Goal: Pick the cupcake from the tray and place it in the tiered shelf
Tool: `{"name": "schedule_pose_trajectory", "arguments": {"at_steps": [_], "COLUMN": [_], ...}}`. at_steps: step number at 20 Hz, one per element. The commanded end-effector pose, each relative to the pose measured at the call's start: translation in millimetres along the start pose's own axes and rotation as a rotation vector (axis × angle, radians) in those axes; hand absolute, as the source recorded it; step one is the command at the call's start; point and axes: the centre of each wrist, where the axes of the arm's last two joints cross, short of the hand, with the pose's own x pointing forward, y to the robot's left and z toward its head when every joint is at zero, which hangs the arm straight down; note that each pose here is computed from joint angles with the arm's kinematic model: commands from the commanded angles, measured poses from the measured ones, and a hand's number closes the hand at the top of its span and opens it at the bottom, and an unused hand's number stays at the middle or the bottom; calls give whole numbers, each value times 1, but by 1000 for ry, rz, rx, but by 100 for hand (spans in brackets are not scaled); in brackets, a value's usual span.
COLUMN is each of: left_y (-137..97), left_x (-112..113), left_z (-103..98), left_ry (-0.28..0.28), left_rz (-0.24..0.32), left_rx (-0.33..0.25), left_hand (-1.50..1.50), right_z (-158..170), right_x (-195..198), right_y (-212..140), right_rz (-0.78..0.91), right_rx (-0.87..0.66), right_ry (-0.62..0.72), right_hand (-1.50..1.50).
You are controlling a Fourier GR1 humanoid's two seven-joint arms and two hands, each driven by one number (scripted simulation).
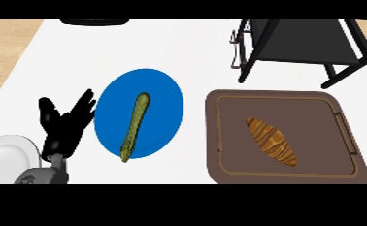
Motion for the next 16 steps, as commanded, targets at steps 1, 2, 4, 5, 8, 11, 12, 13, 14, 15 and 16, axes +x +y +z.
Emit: {"name": "schedule_pose_trajectory", "arguments": {"at_steps": [1,2,4,5,8,11,12,13,14,15,16], "left_y": [-5,13,-1,6,11,2,-10,3,-12,1,-13], "left_x": [-14,0,9,-9,-17,-18,-11,-2,-6,3,-5], "left_z": [-4,6,9,4,4,0,-7,8,4,-3,-3], "left_ry": [19,40,12,39,34,34,26,36,23,37,31], "left_rz": [-5,-9,6,15,8,10,-6,-4,-7,12,10], "left_rx": [34,21,14,14,-6,-1,23,16,1,3,5], "left_hand": [0,0,0,0,0,0,0,0,0,0,0], "right_z": [-12,-15,-21,-23,-29,-35,-34,-35,-41,-40,-38], "right_x": [-10,-30,-12,-7,-45,-45,-20,-23,-29,-16,-18], "right_y": [7,19,19,5,27,24,47,39,23,28,30], "right_rz": [-8,13,17,11,15,-18,-21,-12,-13,-19,-11], "right_rx": [5,-20,-40,-25,-45,-39,-25,-33,-26,-13,-35], "right_ry": [7,7,2,-2,-19,-46,-63,-63,-60,-68,-79], "right_hand": [150,150,150,150,150,150,150,150,150,150,150]}}
